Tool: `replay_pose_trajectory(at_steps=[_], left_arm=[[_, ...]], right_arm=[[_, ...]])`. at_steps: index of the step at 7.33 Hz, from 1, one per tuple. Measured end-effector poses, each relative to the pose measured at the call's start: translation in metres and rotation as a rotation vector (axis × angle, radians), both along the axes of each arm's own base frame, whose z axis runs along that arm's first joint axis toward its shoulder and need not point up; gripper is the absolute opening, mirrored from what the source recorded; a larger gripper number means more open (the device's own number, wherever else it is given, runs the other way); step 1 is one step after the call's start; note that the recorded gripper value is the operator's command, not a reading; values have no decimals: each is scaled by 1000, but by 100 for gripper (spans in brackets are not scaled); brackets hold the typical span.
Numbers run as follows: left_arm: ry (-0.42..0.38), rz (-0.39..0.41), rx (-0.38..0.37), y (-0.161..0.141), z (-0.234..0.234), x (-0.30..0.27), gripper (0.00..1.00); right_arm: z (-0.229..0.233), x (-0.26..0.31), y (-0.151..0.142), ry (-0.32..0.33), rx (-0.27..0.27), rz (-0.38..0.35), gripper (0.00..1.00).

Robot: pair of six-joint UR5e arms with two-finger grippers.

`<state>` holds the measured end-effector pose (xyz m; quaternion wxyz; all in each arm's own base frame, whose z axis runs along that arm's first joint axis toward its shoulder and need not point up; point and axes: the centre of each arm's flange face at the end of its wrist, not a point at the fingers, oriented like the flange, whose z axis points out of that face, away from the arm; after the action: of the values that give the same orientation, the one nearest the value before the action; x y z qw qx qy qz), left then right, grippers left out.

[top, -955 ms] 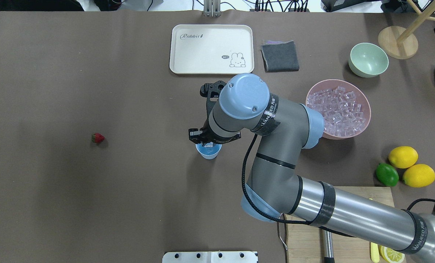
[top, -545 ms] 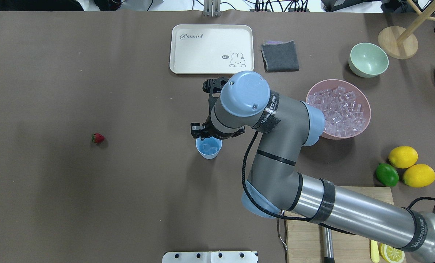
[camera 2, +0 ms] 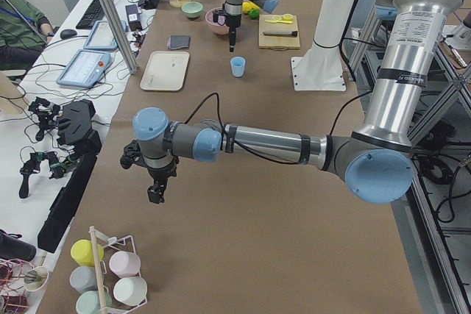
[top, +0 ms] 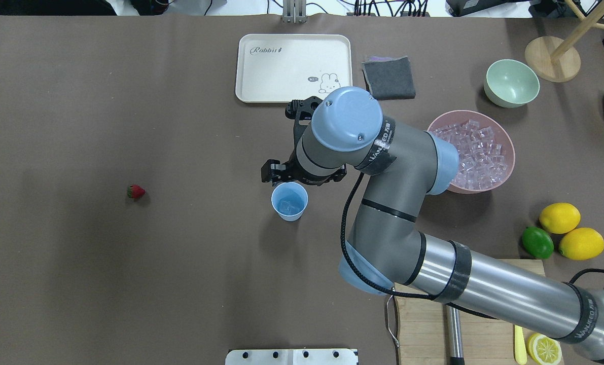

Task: Put ice and strawberries in cup
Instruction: 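Move the right gripper back over the pink bowl of ice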

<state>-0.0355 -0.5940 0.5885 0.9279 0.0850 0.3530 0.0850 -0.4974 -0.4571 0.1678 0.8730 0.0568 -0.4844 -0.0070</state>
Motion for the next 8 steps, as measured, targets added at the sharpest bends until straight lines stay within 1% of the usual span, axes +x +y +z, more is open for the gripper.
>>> replay_pose_trajectory(at_steps=[1, 2, 3, 4, 7, 8], left_arm=[[0, -2, -1, 1, 1, -1, 98], [-1, -5, -1, 1, 1, -3, 98], [-1, -7, -1, 2, 1, -4, 98], [-1, -8, -2, 2, 1, -5, 98], [0, -9, -3, 2, 0, -5, 98], [1, -10, -1, 2, 0, -5, 98]], right_arm=[[23, 36, -13, -1, 18, -31, 99], [47, 64, -21, 6, 56, -76, 99], [69, 86, -29, 19, 90, -111, 99], [89, 105, -36, 28, 106, -138, 99], [163, 179, -50, 64, 131, -190, 98], [184, 201, -55, 76, 127, -192, 98]])
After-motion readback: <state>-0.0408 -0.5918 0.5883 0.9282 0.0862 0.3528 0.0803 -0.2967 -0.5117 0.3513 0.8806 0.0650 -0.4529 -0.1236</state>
